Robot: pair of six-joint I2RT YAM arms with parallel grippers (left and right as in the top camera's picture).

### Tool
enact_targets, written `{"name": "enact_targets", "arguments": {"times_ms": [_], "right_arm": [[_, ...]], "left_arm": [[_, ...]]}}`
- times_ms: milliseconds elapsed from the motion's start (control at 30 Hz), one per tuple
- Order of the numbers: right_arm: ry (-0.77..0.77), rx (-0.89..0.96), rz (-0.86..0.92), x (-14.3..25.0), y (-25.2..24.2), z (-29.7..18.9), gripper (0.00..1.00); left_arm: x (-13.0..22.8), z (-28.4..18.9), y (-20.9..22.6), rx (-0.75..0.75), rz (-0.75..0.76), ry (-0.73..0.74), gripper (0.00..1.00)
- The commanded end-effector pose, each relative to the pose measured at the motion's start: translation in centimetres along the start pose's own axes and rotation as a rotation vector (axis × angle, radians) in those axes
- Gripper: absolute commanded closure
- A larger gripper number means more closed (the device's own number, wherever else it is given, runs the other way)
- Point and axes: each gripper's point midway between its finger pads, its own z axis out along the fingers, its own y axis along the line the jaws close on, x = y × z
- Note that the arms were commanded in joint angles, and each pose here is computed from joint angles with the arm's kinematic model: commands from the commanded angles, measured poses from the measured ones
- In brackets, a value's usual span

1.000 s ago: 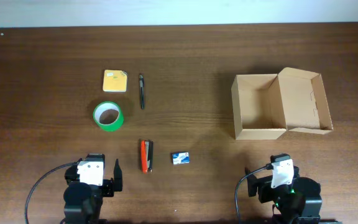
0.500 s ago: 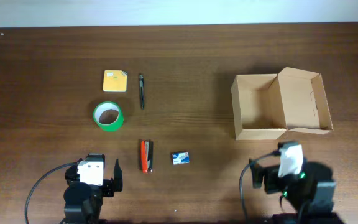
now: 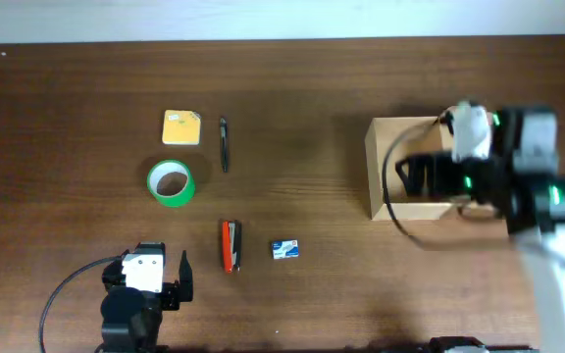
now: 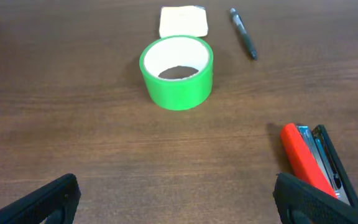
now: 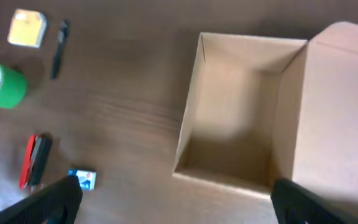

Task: Pack container
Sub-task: 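Move the right gripper to the cardboard box's near wall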

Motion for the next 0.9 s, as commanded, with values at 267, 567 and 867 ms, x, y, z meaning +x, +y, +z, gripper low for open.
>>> {"name": "enact_targets", "arguments": {"times_ms": [267, 567, 867], "right_arm": [[0.291, -0.035, -0.012, -0.4, 0.9, 10.2, 0.01], [0.347, 0.036, 0.018, 0.4, -0.1, 14.0, 0.01], [0.302, 0.079, 0.004, -0.7, -1.1, 14.9, 0.01]], "left_arm": [[-0.2, 0.0, 0.3, -0.015, -0.01, -0.012, 0.0], [-0.2, 0.0, 0.3, -0.015, -0.01, -0.012, 0.0], [-0.2, 0.0, 0.3, -0.015, -0.01, -0.012, 0.0]]}}
